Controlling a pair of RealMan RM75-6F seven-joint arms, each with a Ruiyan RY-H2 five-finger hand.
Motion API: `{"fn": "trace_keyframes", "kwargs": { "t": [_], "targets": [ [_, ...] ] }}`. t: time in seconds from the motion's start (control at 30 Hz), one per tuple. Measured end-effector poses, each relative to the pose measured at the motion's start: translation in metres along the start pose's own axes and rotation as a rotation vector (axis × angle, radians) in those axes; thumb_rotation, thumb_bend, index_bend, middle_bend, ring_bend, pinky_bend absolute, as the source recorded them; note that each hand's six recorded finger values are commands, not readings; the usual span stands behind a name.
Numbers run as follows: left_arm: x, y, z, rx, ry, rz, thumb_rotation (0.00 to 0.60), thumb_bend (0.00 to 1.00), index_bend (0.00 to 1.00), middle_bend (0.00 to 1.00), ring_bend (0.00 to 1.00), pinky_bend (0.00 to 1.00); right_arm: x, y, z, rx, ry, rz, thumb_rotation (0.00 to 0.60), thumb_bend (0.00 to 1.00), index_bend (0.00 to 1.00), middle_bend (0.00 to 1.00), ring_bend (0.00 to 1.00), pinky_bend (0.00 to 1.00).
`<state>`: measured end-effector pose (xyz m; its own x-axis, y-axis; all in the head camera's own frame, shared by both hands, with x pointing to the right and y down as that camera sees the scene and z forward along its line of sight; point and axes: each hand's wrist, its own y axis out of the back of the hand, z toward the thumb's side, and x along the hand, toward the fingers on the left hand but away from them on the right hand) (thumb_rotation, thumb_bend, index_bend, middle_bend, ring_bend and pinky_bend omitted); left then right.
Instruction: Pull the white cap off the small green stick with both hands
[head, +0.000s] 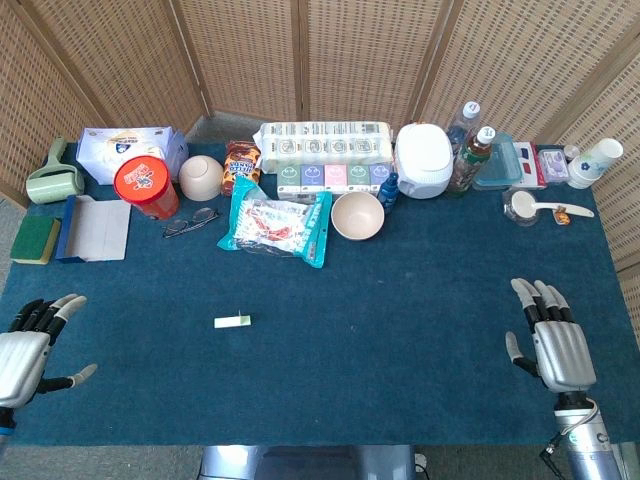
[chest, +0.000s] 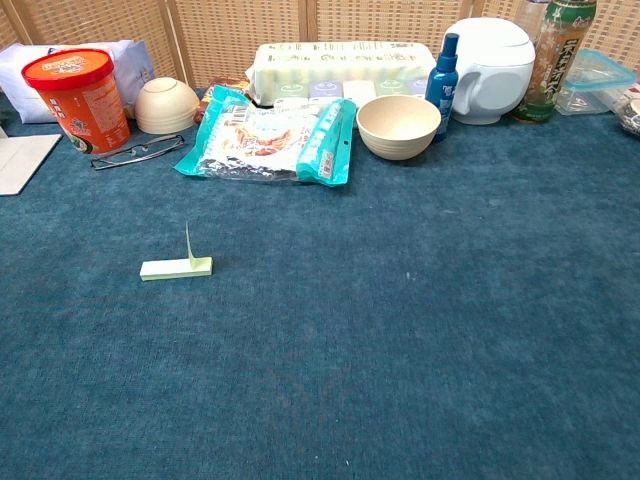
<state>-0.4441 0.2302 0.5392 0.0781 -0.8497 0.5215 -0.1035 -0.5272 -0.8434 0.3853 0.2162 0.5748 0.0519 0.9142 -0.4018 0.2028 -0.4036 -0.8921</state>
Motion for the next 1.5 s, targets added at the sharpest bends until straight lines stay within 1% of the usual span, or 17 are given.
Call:
{"fn": "trace_keyframes", "kwargs": {
  "t": [0.33,0.57,0.63,0.73,0.77,0.8,0.83,0.87,0.9,0.93,1.03,1.1,1.17,1.23,1.27,1.4,1.5],
  "targets": [
    [0.004,0.002,0.003,0.003,-0.01,-0.01,0.495,0.13,0.12,0.16,0.15,0.07,-0.001,-0.001,0.002,-0.012,0.014,-0.012,0.6,0.49,0.0,0.04,0.0,0.0],
    [0.015,0.008,0.011,0.008,-0.047,-0.017,0.504,0.13,0.13,0.18,0.18,0.08,0.002,0.0,-0.003,-0.022,0.001,-0.02,0.6,0.49,0.0,0.04,0.0,0.0],
    [0.022,0.01,0.016,0.014,-0.069,-0.02,0.539,0.13,0.13,0.24,0.22,0.16,0.002,0.0,-0.004,-0.022,-0.004,-0.018,0.6,0.49,0.0,0.04,0.0,0.0],
    [0.033,0.013,0.026,0.024,-0.111,-0.032,0.586,0.13,0.14,0.36,0.35,0.31,0.002,-0.001,-0.005,-0.024,-0.006,-0.013,0.6,0.49,0.0,0.04,0.0,0.0],
    [0.037,0.014,0.03,0.028,-0.125,-0.037,0.593,0.13,0.14,0.38,0.39,0.35,0.002,-0.002,-0.005,-0.024,-0.006,-0.012,0.6,0.49,0.0,0.04,0.0,0.0],
    [0.043,0.015,0.036,0.032,-0.144,-0.044,0.599,0.13,0.14,0.44,0.46,0.43,0.002,-0.002,-0.005,-0.024,-0.007,-0.012,0.6,0.49,0.0,0.04,0.0,0.0],
    [0.048,0.016,0.042,0.037,-0.164,-0.053,0.6,0.13,0.14,0.51,0.55,0.51,0.002,-0.002,-0.005,-0.026,-0.007,-0.012,0.6,0.49,0.0,0.04,0.0,0.0],
    [0.052,0.017,0.045,0.04,-0.174,-0.057,0.6,0.13,0.14,0.57,0.62,0.57,0.002,-0.002,-0.005,-0.027,-0.007,-0.012,0.6,0.49,0.0,0.04,0.0,0.0],
    [0.059,0.018,0.052,0.046,-0.196,-0.064,0.6,0.13,0.14,0.65,0.71,0.64,0.001,-0.003,-0.006,-0.029,-0.008,-0.012,0.6,0.49,0.0,0.04,0.0,0.0],
    [0.064,0.019,0.058,0.051,-0.212,-0.067,0.6,0.13,0.14,0.72,0.78,0.72,0.001,-0.003,-0.006,-0.03,-0.008,-0.012,0.6,0.49,0.0,0.04,0.0,0.0],
    [0.083,0.021,0.077,0.053,-0.259,-0.078,0.6,0.14,0.15,0.84,0.87,0.88,0.001,-0.005,-0.007,-0.032,-0.012,-0.009,0.6,0.49,0.0,0.04,0.0,0.0],
    [0.094,0.02,0.091,0.055,-0.289,-0.093,0.6,0.14,0.16,0.89,0.91,0.95,0.0,-0.006,-0.008,-0.034,-0.015,-0.005,0.6,0.49,0.0,0.04,0.0,0.0],
    [0.103,0.018,0.103,0.07,-0.317,-0.106,0.6,0.18,0.18,0.92,0.93,0.99,-0.001,-0.007,-0.007,-0.036,-0.016,-0.005,0.6,0.49,0.0,0.04,0.0,0.0],
    [0.111,0.016,0.116,0.101,-0.349,-0.115,0.6,0.24,0.22,0.95,0.95,1.0,-0.002,-0.008,-0.007,-0.042,-0.016,-0.007,0.6,0.49,0.0,0.04,0.0,0.0],
    [0.114,0.015,0.121,0.115,-0.363,-0.119,0.6,0.25,0.24,0.95,0.96,1.0,-0.003,-0.008,-0.008,-0.043,-0.017,-0.007,0.6,0.49,0.0,0.04,0.0,0.0],
    [0.127,0.01,0.142,0.174,-0.403,-0.136,0.6,0.26,0.33,0.99,0.99,1.0,-0.004,-0.011,-0.008,-0.05,-0.019,-0.004,0.6,0.49,0.0,0.04,0.0,0.0],
    [0.133,0.006,0.151,0.2,-0.407,-0.147,0.6,0.26,0.39,1.0,1.0,1.0,-0.005,-0.011,-0.008,-0.055,-0.018,-0.004,0.6,0.49,0.0,0.04,0.0,0.0]
  ]
}}
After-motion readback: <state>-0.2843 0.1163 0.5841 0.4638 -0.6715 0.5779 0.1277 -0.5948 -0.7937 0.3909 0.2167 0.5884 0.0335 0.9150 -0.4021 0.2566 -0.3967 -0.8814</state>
